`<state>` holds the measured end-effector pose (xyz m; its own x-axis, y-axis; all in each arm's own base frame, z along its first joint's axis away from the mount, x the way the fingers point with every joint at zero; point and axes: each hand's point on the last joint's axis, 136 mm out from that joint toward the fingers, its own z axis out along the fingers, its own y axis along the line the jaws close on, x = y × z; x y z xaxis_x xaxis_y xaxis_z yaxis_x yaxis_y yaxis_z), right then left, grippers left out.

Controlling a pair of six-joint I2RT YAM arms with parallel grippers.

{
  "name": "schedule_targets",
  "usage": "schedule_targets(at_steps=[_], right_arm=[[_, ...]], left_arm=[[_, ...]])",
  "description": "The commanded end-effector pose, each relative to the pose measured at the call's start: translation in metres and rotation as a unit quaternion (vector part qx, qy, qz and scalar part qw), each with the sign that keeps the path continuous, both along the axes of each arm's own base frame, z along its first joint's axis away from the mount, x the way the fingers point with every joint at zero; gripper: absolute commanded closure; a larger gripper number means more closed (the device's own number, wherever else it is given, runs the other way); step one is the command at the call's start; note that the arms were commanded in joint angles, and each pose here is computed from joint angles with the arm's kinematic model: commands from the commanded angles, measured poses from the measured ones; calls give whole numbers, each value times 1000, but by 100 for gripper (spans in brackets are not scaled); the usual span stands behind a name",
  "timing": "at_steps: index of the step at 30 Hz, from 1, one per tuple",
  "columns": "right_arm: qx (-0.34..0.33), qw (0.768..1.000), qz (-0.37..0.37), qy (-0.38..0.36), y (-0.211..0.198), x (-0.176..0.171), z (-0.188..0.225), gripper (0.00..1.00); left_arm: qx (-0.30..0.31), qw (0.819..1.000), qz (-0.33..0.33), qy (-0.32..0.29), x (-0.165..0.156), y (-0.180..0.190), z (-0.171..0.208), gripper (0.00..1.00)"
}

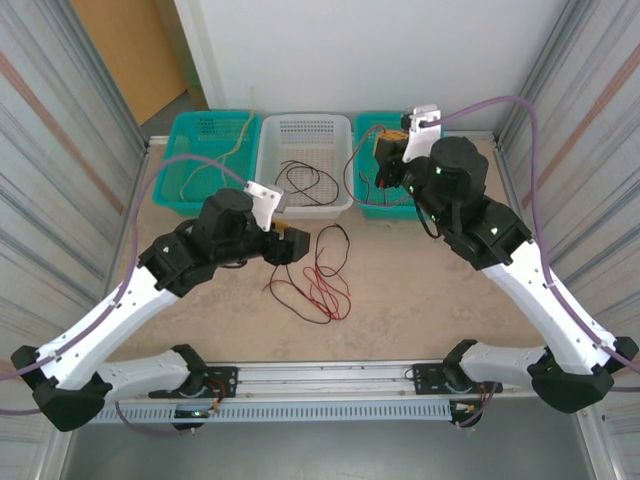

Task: Untangle the cables

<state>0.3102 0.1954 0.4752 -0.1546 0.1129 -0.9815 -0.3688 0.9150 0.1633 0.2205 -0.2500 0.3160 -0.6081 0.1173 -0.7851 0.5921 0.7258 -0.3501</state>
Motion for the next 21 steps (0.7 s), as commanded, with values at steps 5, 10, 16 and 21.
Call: schedule_targets(at_steps=[5,10,16,21], right_arm=[[14,998,-64,12,-37,34,14,100],[31,995,-94,25,-57,59,12,100],[60,990,-117,52,-80,101,1,100],[80,984,-134,81,-99,141,-18,100]], left_arm=[[-53,995,77,-29,-3,37,0,16],[-79,989,118,-29,-4,57,-18,14],[-81,990,118,-10,-3,59,-25,19],[-73,990,119,-10,3,56,-30,21]])
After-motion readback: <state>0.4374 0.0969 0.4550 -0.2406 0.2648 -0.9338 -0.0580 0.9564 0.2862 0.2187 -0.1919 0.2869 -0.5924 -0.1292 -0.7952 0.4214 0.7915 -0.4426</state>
